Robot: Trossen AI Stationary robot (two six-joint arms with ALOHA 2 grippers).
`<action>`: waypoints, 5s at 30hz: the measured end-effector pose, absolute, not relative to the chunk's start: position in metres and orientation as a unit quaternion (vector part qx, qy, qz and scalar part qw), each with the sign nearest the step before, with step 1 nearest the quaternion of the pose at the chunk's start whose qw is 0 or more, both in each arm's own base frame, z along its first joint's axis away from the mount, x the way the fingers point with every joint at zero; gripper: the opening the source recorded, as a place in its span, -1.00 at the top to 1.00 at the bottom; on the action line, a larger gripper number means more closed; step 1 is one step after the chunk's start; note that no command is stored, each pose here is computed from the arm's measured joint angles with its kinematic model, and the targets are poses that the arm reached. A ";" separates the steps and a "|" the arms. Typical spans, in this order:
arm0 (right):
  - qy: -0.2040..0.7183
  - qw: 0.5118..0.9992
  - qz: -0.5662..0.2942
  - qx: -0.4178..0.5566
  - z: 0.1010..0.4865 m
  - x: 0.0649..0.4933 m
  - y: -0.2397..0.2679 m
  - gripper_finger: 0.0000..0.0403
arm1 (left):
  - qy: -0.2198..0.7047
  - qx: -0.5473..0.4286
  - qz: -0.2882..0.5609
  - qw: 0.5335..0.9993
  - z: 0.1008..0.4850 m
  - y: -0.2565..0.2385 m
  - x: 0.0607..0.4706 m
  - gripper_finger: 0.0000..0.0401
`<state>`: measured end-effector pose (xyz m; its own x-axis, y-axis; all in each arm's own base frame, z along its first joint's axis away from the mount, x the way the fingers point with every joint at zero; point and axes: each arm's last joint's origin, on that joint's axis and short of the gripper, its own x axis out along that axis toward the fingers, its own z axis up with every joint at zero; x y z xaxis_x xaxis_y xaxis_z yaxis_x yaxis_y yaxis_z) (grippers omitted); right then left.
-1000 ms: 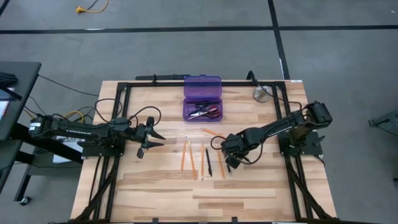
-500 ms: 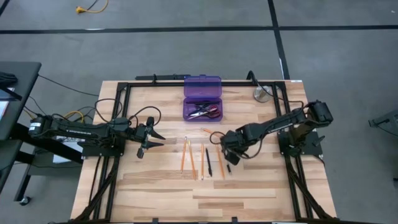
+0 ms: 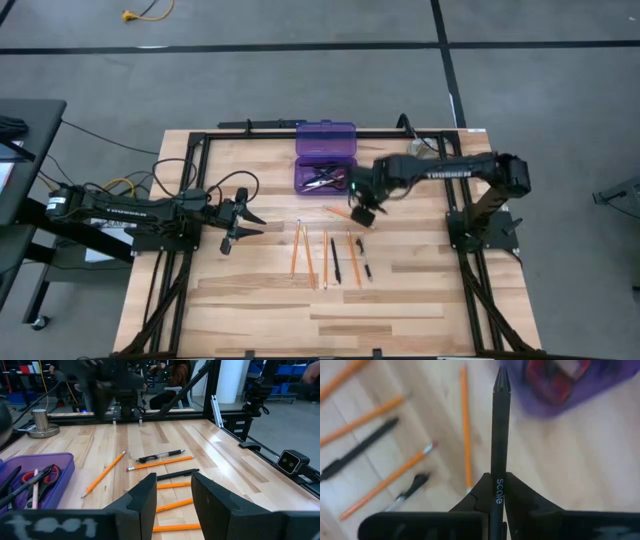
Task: Pick & place school supplies into a supply box
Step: Put the black pen into the violet supply box, then put the orange pencil into the violet supply box
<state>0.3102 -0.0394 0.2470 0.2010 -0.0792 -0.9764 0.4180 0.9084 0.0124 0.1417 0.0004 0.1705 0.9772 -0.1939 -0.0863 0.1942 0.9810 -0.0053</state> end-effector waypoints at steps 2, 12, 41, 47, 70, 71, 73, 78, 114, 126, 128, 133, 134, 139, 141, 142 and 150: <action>0.599 0.776 -0.156 0.124 0.256 0.318 -0.055 0.92 | 0.043 0.002 -0.098 0.994 0.170 0.000 0.142 0.45; 0.589 0.797 -0.126 0.047 0.260 0.376 -0.128 0.90 | 0.049 0.003 -0.098 0.994 0.169 0.000 0.142 0.45; 0.679 0.731 -0.071 0.006 0.191 0.433 -0.183 0.78 | 0.055 0.008 -0.098 0.994 0.168 0.000 0.142 0.45; 0.684 0.724 -0.092 -0.010 0.191 0.432 -0.186 0.75 | 0.059 0.007 -0.098 0.993 0.167 0.000 0.141 0.45; 0.688 0.719 -0.099 -0.015 0.191 0.431 -0.186 0.75 | 0.062 0.007 -0.098 0.993 0.167 0.000 0.141 0.45; 0.690 0.717 -0.099 -0.013 0.191 0.430 -0.186 0.75 | 0.062 0.007 -0.098 0.993 0.167 0.000 0.141 0.45; 0.692 0.714 -0.104 -0.003 0.191 0.429 -0.185 0.75 | 0.062 0.007 -0.098 0.993 0.167 0.000 0.141 0.45; 0.697 0.709 -0.111 0.008 0.191 0.428 -0.185 0.68 | 0.062 0.006 -0.098 0.993 0.167 0.000 0.141 0.45; 0.675 0.728 -0.121 0.021 0.329 0.367 -0.097 0.37 | 0.059 -0.029 -0.096 0.993 0.168 0.000 0.142 0.45; 0.599 0.790 -0.125 0.033 0.309 0.293 -0.035 0.37 | 0.031 -0.095 -0.095 0.990 0.175 0.000 0.142 0.45; 0.578 0.804 -0.134 0.044 0.290 0.278 -0.028 0.37 | 0.028 -0.112 -0.095 0.989 0.176 0.000 0.142 0.45; 0.526 0.825 -0.193 0.071 0.237 0.239 -0.015 0.37 | 0.025 -0.127 -0.095 0.987 0.177 0.000 0.142 0.45; 0.517 0.826 -0.210 0.078 0.227 0.232 -0.013 0.37 | 0.025 -0.131 -0.095 0.987 0.177 0.000 0.142 0.45; 0.478 0.826 -0.282 0.101 0.194 0.205 -0.005 0.37 | 0.030 -0.174 -0.088 0.980 0.176 0.001 0.142 0.45; 0.470 0.823 -0.301 0.104 0.186 0.200 -0.003 0.37 | 0.030 -0.201 -0.060 0.977 0.176 0.002 0.142 0.45; 0.469 0.821 -0.309 0.103 0.183 0.198 -0.002 0.37 | 0.028 -0.215 -0.042 0.975 0.175 0.003 0.143 0.45; 0.459 0.817 -0.341 0.073 0.173 0.193 0.005 0.37 | 0.022 -0.284 0.099 0.954 0.168 0.001 0.147 0.45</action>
<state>0.1932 0.0053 0.1726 0.3466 -0.4894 -0.8002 0.6243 0.7570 -0.1926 0.1470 0.0007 0.1676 0.9796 0.1754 -0.0982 -0.2005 0.8197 -0.5366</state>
